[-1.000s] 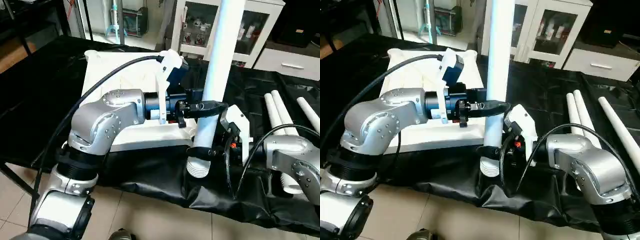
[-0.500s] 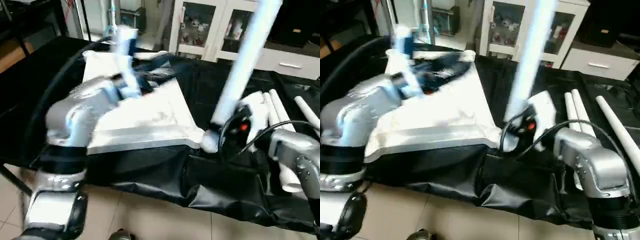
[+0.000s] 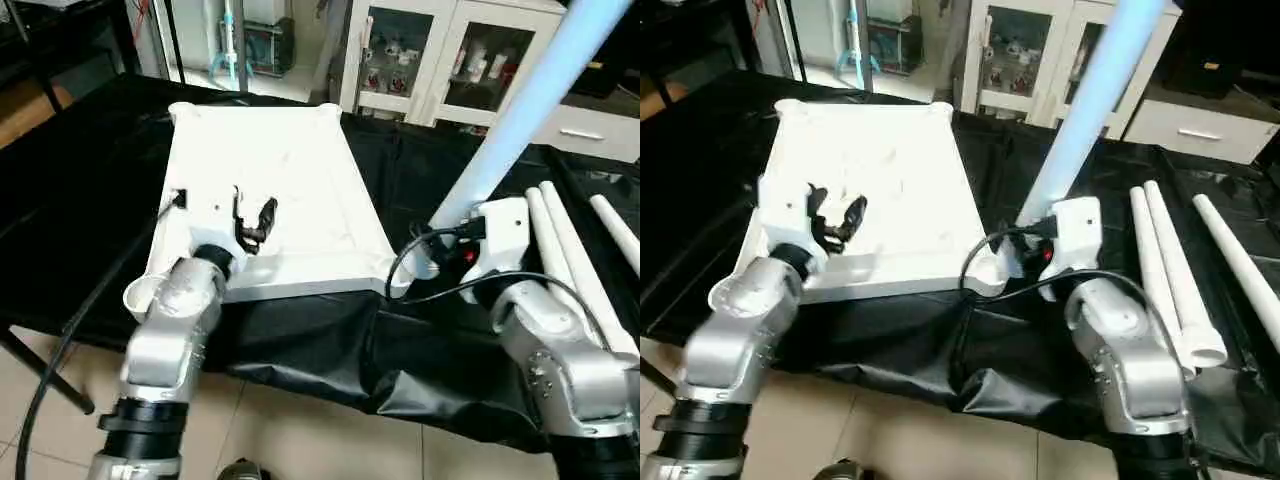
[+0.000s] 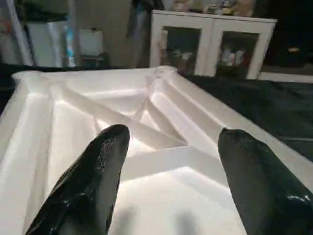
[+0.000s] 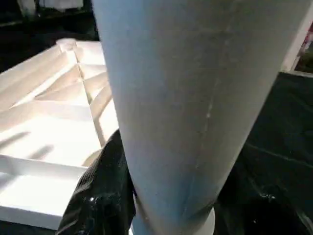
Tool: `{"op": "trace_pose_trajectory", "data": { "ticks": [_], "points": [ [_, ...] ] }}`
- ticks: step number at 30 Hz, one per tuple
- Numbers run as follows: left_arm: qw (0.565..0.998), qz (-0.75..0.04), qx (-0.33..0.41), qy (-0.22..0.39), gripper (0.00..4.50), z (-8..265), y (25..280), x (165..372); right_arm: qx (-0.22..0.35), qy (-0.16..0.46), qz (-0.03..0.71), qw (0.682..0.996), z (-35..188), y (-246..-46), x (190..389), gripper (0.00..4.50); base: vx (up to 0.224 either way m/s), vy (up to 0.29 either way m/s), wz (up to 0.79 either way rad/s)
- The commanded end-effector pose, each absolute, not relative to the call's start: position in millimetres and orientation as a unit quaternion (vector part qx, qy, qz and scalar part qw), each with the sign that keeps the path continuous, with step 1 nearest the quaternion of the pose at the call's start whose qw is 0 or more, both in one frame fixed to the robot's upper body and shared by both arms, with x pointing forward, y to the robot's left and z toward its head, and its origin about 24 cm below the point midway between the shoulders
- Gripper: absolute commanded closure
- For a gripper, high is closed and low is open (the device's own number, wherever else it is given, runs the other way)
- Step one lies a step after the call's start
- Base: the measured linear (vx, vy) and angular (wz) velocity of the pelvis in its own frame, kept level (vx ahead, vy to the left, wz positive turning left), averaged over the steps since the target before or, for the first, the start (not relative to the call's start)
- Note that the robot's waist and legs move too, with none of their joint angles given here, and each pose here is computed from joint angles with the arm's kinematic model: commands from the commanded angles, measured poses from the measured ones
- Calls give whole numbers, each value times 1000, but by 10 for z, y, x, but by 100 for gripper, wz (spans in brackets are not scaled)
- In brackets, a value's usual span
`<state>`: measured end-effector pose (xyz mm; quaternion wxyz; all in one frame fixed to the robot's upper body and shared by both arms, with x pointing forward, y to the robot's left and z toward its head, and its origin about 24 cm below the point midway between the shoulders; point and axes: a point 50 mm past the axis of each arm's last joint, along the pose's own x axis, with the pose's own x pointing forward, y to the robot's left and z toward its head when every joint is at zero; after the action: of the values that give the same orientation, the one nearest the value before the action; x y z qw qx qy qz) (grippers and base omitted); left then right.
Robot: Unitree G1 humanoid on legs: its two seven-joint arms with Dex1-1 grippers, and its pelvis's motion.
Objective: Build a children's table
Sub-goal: Pick table leg
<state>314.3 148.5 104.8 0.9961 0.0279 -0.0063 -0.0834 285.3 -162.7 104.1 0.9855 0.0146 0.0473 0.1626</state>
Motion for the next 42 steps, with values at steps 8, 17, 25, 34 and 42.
{"op": "trace_pose_trajectory", "data": {
  "ticks": [8, 17, 25, 34, 42],
  "points": [
    [994, -94, 39, -32, 120, 1112, 1342, 3143, -5, 33, 134, 990, 1087, -1706, 2762, 264, -12, -135, 3],
    [995, -70, 67, -35, 120, 1138, 1399, 3140, -16, 45, 124, 991, 1032, -1745, 2747, 264, -44, -172, 3],
    [993, -100, 44, -46, 120, 1165, 1371, 3084, 16, 52, 169, 984, 1038, -1628, 2743, 264, -105, -125, -1],
    [994, -92, 52, -34, 120, 1141, 1423, 3049, 8, 58, 192, 980, 1006, -1535, 2755, 264, -44, 6, 19],
    [994, -91, 52, -26, 120, 1109, 1443, 2977, 6, 62, 210, 976, 988, -1502, 2773, 264, 125, 69, 22]
  ]
}}
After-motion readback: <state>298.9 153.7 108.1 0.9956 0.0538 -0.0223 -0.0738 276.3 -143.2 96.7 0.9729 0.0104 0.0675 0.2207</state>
